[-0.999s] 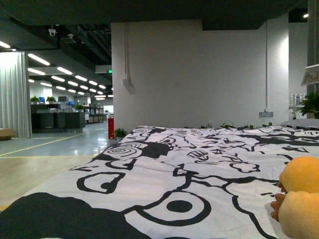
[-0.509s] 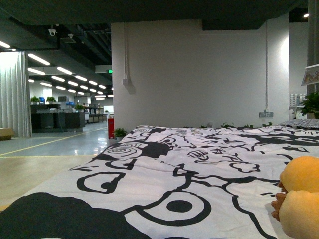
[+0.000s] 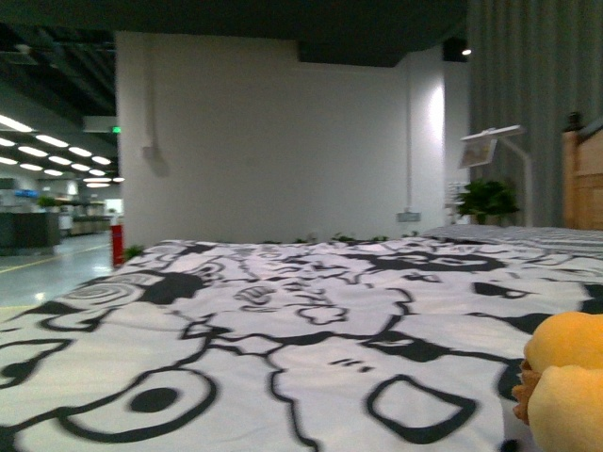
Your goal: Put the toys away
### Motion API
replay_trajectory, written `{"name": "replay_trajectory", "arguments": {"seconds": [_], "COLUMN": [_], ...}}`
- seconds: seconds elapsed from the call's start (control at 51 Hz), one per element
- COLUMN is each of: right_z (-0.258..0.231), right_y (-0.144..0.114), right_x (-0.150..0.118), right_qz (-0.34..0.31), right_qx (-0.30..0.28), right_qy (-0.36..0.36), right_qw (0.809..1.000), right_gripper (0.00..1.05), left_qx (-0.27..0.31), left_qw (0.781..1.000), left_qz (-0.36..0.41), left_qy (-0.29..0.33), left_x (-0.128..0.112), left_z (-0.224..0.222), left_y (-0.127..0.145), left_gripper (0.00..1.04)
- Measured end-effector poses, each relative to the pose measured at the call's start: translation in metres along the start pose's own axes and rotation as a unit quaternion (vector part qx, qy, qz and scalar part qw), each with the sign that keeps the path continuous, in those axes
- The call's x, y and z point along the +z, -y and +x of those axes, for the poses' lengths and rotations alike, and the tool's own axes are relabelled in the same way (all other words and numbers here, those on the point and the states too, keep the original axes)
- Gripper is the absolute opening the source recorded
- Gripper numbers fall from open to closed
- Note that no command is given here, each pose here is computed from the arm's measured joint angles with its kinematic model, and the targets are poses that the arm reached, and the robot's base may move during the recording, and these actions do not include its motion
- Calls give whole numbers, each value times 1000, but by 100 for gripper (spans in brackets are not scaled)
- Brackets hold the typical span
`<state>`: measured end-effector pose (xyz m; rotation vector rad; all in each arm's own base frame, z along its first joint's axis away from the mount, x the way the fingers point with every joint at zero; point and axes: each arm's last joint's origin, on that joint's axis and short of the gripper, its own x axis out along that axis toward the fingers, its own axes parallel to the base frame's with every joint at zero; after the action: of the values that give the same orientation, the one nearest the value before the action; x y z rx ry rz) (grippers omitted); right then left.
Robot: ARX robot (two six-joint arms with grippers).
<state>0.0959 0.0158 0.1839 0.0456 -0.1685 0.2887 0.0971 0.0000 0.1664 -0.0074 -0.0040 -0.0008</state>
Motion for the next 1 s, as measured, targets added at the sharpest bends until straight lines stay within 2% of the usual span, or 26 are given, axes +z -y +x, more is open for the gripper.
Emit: {"name": "replay_trajectory", "arguments": {"seconds": [0.999], "right_z": [0], "right_y": [0], "right_x": [0], "right_qz": [0], "right_qx": [1], "right_qy": [0], "right_qw": [1000], "right_gripper": [9], "left_qx": [-1], "left_qw": [1000], "left_qz": [0], "left_qy": [0], "left_x": [0], "left_z": [0], "left_y": [0], "left_gripper": [99]}}
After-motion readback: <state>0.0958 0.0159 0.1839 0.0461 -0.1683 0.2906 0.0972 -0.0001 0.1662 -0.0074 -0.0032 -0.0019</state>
